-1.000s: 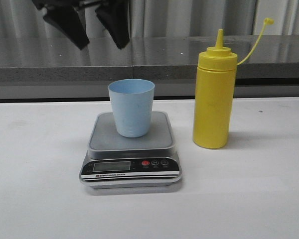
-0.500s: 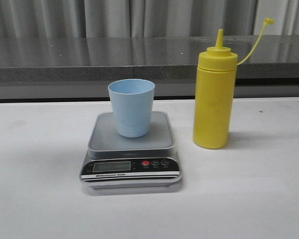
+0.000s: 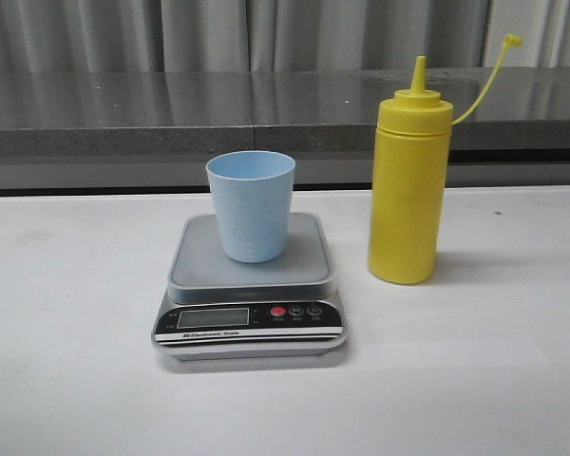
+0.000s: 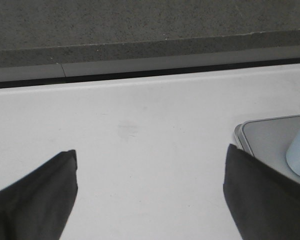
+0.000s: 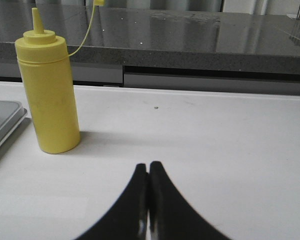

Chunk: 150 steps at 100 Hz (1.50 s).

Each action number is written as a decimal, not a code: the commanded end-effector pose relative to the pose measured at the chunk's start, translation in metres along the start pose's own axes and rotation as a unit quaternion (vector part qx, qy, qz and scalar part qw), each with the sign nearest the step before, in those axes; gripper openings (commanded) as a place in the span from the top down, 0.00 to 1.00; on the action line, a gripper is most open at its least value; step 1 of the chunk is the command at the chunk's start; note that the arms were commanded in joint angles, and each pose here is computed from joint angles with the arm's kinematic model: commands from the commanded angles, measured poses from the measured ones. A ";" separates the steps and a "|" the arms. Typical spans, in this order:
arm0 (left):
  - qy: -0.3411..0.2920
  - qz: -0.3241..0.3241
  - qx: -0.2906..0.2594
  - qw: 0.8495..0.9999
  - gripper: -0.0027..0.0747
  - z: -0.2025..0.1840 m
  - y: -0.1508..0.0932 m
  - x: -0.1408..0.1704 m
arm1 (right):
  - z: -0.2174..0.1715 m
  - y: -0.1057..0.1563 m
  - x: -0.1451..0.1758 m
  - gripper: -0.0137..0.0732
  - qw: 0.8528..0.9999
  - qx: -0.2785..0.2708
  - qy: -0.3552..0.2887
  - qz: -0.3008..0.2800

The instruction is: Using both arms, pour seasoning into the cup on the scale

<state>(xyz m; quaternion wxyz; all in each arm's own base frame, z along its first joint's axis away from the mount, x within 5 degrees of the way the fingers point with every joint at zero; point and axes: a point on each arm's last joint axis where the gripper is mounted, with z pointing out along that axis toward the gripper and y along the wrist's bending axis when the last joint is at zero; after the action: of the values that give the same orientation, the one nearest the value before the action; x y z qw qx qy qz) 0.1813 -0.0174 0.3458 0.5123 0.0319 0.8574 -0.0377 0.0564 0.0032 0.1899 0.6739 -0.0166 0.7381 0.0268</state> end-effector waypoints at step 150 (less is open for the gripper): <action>-0.241 -0.008 0.003 0.970 0.99 -0.092 0.001 0.104 | -0.004 0.000 -0.017 0.92 0.998 -0.001 -0.068 -0.008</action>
<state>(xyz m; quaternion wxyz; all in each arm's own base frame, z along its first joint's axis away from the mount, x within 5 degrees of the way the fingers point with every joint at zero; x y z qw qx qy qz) 0.0517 -0.0059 0.2828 0.6710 0.0256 0.7398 -0.0430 0.0564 0.0032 0.1899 0.6739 -0.0166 0.7381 0.0268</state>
